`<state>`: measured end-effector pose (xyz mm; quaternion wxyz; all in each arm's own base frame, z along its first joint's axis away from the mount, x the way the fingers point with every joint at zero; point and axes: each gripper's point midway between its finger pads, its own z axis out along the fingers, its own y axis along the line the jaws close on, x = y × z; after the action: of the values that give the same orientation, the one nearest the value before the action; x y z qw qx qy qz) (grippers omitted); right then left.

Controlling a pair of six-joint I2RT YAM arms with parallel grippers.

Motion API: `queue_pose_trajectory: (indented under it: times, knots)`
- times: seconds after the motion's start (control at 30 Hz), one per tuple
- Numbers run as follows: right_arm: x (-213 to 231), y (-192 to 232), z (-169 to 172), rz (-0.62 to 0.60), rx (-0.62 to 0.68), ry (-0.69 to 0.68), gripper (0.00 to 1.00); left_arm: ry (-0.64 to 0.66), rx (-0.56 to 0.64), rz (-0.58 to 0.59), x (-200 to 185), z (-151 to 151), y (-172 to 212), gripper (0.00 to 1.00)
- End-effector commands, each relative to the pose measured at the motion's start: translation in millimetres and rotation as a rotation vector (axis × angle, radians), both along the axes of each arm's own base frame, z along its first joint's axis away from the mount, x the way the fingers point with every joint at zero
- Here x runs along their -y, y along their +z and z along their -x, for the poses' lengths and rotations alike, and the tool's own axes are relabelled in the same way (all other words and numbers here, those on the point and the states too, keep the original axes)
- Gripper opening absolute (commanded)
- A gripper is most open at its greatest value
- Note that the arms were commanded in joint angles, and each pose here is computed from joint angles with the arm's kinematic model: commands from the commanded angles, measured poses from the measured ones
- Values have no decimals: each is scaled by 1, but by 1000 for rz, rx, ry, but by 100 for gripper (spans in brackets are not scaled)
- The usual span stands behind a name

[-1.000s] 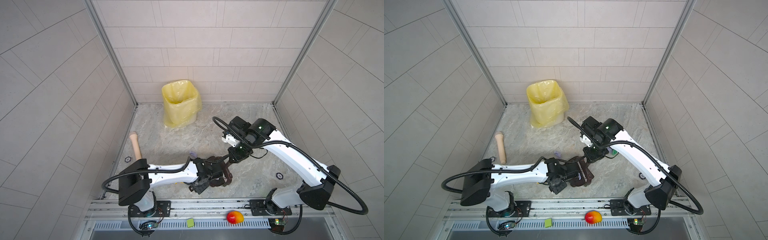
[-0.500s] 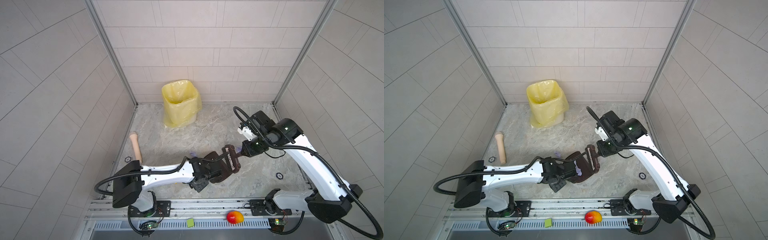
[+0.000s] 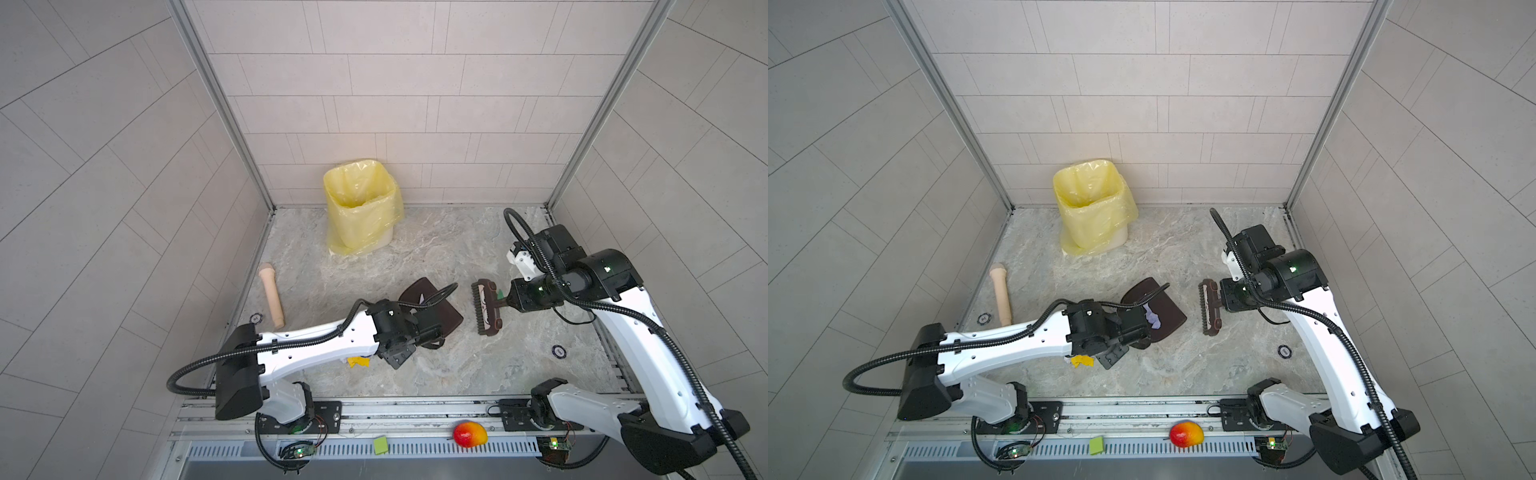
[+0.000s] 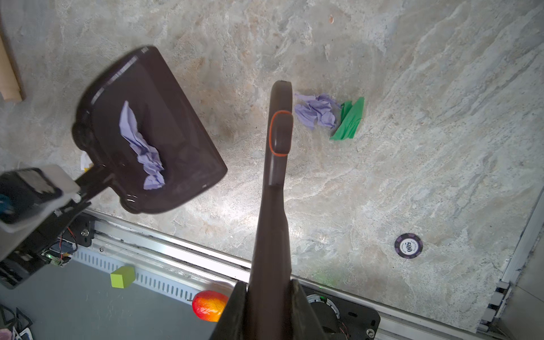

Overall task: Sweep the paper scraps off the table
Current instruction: 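Lift the dustpan to the yellow bin with the left gripper while right brush withdraws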

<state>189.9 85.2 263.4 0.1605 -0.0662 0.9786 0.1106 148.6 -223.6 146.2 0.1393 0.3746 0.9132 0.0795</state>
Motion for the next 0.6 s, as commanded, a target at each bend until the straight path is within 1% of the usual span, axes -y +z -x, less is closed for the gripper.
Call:
queue_pose_trajectory:
  times: [0.0, 0.37, 0.57]
  knots:
    - [-2, 1, -1, -20, 33, 21, 0, 89, 59, -19, -26, -14, 34, 0]
    - [-6, 0, 0, -62, 40, 45, 0, 248, 113, -4, -71, -45, 106, 0]
    - [-8, 0, 0, -78, 44, 66, 0, 314, 203, 56, -98, -66, 140, 0]
